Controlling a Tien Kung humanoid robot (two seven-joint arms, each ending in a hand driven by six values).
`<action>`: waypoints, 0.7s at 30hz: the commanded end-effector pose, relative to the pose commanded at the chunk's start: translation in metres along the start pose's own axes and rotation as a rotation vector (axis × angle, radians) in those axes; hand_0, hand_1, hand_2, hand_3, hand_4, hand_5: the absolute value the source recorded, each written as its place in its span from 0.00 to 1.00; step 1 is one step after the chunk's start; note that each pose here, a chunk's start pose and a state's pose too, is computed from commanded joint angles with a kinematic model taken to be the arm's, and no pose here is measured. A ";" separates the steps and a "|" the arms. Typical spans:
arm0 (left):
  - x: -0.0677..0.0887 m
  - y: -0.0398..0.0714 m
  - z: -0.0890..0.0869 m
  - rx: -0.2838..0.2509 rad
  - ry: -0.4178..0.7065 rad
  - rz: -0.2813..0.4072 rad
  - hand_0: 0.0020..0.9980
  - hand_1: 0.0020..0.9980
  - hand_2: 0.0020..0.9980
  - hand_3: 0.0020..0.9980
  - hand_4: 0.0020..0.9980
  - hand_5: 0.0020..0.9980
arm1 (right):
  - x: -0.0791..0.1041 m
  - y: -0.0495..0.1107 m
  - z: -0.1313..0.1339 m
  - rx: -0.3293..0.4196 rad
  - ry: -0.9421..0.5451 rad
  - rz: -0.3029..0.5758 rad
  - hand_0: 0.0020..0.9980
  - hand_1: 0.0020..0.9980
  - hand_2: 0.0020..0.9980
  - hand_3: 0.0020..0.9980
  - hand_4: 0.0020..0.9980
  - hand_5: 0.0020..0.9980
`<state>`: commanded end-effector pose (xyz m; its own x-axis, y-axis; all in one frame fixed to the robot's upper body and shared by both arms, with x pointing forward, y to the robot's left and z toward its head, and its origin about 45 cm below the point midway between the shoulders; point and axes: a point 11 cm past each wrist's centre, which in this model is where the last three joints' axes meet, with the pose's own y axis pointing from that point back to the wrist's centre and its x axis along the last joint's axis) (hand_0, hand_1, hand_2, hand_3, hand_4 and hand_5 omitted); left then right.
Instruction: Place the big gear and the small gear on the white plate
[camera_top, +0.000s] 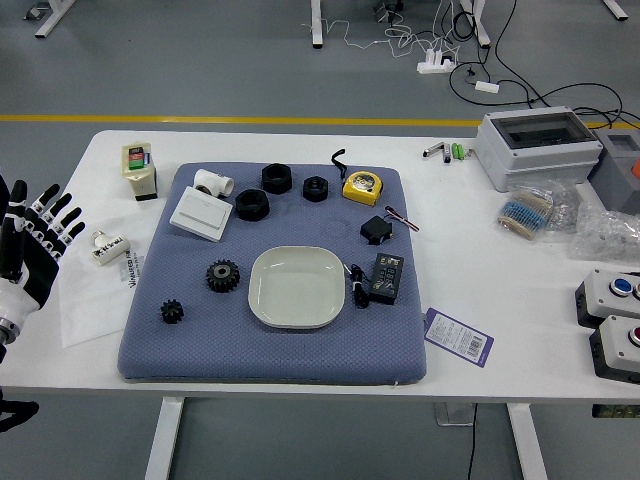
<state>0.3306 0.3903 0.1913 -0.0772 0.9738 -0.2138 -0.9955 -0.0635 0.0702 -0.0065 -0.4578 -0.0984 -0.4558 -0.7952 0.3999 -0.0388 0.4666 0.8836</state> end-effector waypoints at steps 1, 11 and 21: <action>0.001 0.000 0.000 0.000 -0.002 0.004 0.94 0.95 1.00 1.00 1.00 1.00 | 0.000 0.000 0.000 0.001 -0.002 -0.001 0.61 0.63 0.73 0.53 0.72 0.69; -0.002 -0.002 0.011 -0.029 -0.125 -0.010 0.93 0.94 1.00 0.99 1.00 0.87 | -0.003 0.000 -0.007 0.015 -0.031 -0.004 0.61 0.63 0.73 0.53 0.73 0.69; -0.031 -0.008 0.017 -0.030 -0.602 -0.153 0.88 0.87 0.93 0.91 1.00 0.42 | -0.006 0.000 -0.013 0.022 -0.058 -0.007 0.61 0.63 0.73 0.53 0.73 0.69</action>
<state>0.3414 0.3644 0.2137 0.1023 0.9240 0.3685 -0.9946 0.0890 0.0530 0.0078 -0.4581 -0.0977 -0.5066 -0.7749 0.3780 -0.0617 0.4700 0.8805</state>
